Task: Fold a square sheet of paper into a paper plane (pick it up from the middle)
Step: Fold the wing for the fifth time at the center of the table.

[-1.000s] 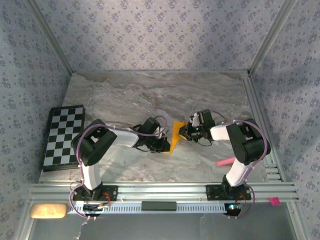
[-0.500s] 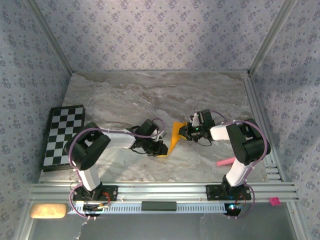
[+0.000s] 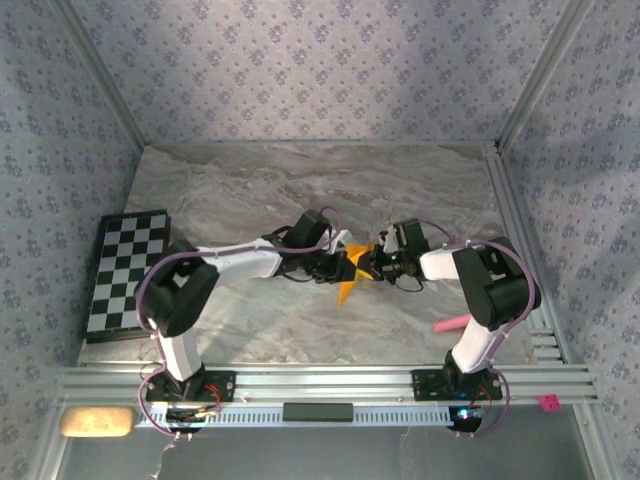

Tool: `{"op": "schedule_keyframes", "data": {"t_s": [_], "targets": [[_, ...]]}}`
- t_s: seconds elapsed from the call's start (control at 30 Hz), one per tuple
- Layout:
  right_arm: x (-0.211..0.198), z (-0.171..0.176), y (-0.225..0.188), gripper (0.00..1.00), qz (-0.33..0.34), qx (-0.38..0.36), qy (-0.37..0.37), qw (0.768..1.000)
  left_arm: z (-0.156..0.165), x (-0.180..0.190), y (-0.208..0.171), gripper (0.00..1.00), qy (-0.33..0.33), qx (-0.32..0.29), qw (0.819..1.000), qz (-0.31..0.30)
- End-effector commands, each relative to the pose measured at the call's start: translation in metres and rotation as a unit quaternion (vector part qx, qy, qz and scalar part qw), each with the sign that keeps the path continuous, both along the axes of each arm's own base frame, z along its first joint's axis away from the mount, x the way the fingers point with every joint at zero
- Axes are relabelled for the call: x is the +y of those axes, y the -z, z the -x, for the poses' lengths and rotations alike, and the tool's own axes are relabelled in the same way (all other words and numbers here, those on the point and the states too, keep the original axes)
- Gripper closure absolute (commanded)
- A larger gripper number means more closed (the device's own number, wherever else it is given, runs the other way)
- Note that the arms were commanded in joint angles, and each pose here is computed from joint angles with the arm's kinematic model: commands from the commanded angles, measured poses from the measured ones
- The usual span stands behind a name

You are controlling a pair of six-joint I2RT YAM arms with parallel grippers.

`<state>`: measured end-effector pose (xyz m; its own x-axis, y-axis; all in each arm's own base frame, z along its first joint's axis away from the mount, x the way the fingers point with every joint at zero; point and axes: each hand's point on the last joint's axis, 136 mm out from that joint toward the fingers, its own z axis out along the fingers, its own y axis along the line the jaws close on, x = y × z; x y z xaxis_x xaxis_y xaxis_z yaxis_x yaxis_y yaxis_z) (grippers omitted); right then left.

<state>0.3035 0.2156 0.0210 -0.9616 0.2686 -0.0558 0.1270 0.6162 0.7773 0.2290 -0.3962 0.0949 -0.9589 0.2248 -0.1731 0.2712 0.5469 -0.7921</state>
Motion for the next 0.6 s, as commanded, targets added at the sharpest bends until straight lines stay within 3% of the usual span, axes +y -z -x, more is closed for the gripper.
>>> {"op": "schedule_keyframes", "data": {"t_s": [0.0, 0.27, 0.57], "targets": [[-0.01, 0.012, 0.035, 0.86, 0.058, 0.035, 0.007, 0.998, 0.003, -0.006, 0.019, 0.91, 0.016, 0.021, 0.999, -0.025], [-0.008, 0.011, 0.033, 0.86, 0.056, 0.032, 0.006, 0.998, -0.014, -0.006, 0.048, 0.92, -0.001, 0.011, 0.997, -0.071], [-0.008, 0.013, 0.034, 0.86, 0.058, 0.034, 0.005, 0.998, -0.01, 0.01, 0.071, 0.92, -0.003, 0.008, 0.994, -0.112]]}}
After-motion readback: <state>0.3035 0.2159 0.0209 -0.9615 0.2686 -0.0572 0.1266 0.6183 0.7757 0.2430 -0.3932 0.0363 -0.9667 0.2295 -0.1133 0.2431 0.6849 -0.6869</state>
